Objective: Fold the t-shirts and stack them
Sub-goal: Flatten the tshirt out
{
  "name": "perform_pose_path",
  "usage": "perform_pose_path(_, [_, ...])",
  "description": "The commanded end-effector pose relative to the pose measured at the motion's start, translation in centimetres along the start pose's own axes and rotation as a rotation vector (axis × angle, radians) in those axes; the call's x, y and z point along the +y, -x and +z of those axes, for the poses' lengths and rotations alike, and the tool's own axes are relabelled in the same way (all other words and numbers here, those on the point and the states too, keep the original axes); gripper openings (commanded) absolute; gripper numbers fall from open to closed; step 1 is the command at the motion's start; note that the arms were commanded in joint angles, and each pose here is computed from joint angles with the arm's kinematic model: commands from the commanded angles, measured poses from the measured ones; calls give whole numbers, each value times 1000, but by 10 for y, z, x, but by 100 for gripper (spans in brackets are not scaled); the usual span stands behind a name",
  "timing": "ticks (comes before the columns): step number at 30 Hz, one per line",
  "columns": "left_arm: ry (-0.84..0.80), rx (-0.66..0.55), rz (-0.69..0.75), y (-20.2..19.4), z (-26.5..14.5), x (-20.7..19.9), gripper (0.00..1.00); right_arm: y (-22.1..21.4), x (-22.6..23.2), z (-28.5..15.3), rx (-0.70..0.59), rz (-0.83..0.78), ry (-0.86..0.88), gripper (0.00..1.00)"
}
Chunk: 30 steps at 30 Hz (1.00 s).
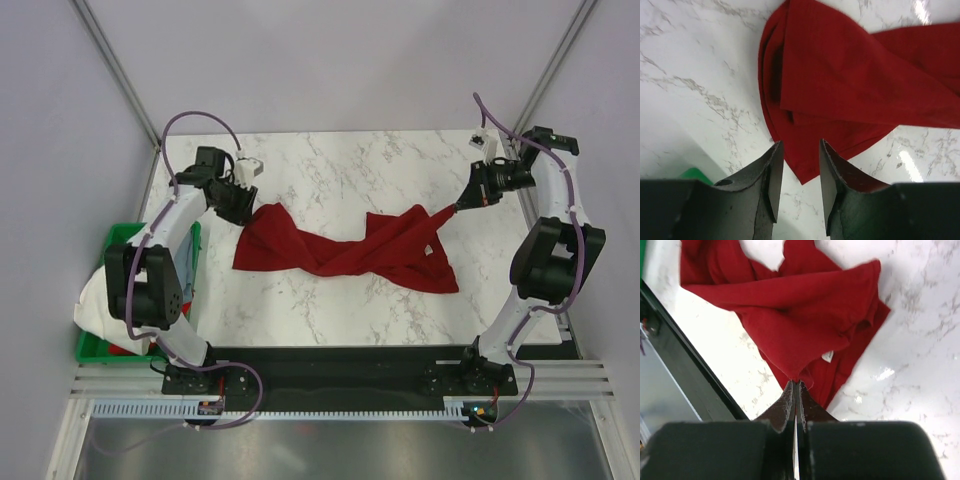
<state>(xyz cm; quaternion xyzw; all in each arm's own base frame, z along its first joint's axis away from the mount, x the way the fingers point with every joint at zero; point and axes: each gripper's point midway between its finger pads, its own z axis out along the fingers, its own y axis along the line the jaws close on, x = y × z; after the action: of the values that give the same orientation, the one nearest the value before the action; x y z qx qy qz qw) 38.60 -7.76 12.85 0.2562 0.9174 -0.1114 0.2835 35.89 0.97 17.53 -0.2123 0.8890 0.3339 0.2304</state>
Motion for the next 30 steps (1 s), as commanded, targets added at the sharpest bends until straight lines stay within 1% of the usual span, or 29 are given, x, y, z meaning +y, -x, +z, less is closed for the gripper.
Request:
perform_pose_path(1, [2, 96, 102, -36, 13, 2, 41, 17, 33, -6, -70, 114, 149, 0])
perform_pose_path(3, [-11, 136, 119, -53, 21, -1, 38, 22, 26, -6, -69, 97, 129, 0])
perform_pose_path(4, [-23, 167, 128, -68, 26, -4, 38, 24, 24, -6, -70, 92, 120, 0])
perform_pose_path(7, [-14, 193, 147, -85, 34, -6, 40, 32, 18, -10, -80, 74, 98, 0])
perform_pose_path(11, [2, 224, 161, -93, 45, -3, 43, 33, 17, -8, -85, 84, 102, 0])
perform_pose_path(15, [16, 266, 147, -102, 58, 3, 44, 27, 17, -5, -73, 97, 110, 0])
perform_pose_path(19, [23, 292, 154, -110, 62, 6, 43, 26, 18, -5, -70, 95, 108, 0])
perform_pose_path(24, [31, 283, 166, -110, 53, 4, 41, 24, 17, -4, -65, 100, 110, 0])
perform_pose_path(28, [54, 246, 175, -101, 38, 3, 41, 23, 15, -3, -62, 100, 109, 0])
perform_pose_path(30, [68, 208, 182, -93, 29, 2, 41, 22, 15, -2, -59, 103, 109, 0])
